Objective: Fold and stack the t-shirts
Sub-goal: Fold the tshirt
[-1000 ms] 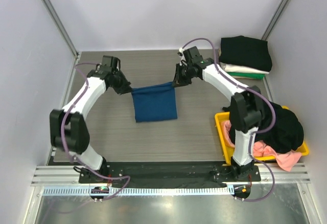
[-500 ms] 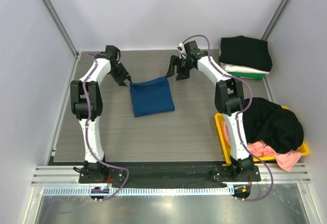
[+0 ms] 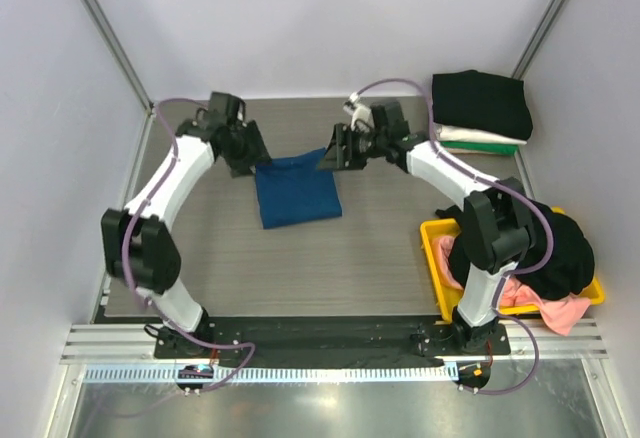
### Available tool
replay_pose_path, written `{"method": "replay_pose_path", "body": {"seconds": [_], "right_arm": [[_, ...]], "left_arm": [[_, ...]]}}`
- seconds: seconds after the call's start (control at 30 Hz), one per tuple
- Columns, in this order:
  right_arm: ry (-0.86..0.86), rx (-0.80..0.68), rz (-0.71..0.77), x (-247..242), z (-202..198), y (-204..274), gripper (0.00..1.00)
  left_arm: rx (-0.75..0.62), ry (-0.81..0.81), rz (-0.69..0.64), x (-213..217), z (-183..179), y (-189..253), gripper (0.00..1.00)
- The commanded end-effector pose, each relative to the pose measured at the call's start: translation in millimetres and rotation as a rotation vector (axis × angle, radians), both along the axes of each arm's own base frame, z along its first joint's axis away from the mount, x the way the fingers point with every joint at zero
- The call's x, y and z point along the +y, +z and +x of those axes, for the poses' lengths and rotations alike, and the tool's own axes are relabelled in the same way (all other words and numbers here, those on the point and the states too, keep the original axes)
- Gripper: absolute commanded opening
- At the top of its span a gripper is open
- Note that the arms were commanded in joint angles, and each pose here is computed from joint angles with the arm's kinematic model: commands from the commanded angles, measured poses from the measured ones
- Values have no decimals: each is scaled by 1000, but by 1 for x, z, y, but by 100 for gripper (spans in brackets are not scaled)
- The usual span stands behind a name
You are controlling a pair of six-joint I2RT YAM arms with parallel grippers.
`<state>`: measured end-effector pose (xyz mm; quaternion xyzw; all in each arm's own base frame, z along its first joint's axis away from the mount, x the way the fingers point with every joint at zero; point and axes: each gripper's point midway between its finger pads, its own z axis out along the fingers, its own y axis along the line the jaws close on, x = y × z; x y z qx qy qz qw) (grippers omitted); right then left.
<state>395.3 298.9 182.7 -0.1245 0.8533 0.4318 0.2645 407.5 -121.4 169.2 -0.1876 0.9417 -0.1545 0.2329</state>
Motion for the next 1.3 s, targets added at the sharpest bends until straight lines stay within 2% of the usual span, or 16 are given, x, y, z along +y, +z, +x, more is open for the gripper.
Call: {"method": "replay_pose_path", "body": {"seconds": [0.0, 0.07, 0.2, 0.3, 0.33, 0.43, 0.53, 0.67, 0.77, 0.8, 0.87, 1.0, 1.07, 1.13, 1.17, 1.27], "right_arm": [[120, 57, 101, 25, -33, -33, 61], [119, 102, 136, 25, -44, -60, 56], [87, 202, 102, 18, -56, -131, 49], [46, 274, 90, 12, -67, -163, 44], [21, 310, 100, 9, -76, -173, 44], [1, 312, 162, 11, -89, -166, 41], [-26, 338, 134, 13, -107, -171, 40], [63, 316, 107, 53, -157, -159, 40], [89, 284, 107, 69, -169, -143, 48], [94, 250, 127, 71, -168, -125, 60], [68, 214, 96, 67, -160, -111, 71], [-5, 47, -37, 32, -129, -52, 87], [-76, -6, -59, 11, -115, -35, 97], [-158, -44, -55, -19, -98, -23, 100], [-179, -40, -52, -29, -93, -24, 100], [-218, -9, -61, -55, -75, -37, 100]], "left_arm": [[-101, -159, -171, -72, -33, 14, 59], [-93, -202, -220, -96, -49, -13, 58], [-22, -226, -236, -103, -61, -61, 54], [52, -266, -113, -89, -62, -109, 52], [133, -246, -18, -71, -67, -138, 51], [231, -230, 65, -37, -75, -166, 45], [250, -211, 177, -12, -81, -165, 45], [180, -221, 253, -4, -62, -130, 46], [143, -227, 288, 0, -49, -94, 50], [112, -229, 287, -1, -47, -77, 53], [79, -240, 286, 0, -48, -51, 55], [-11, -235, 326, 17, -71, 6, 58], [-22, -246, 341, 25, -88, 12, 59], [-85, -239, 342, 34, -108, 30, 59], [-55, -248, 352, 39, -122, 16, 59], [-147, -186, 318, 47, -143, 22, 61]]}}
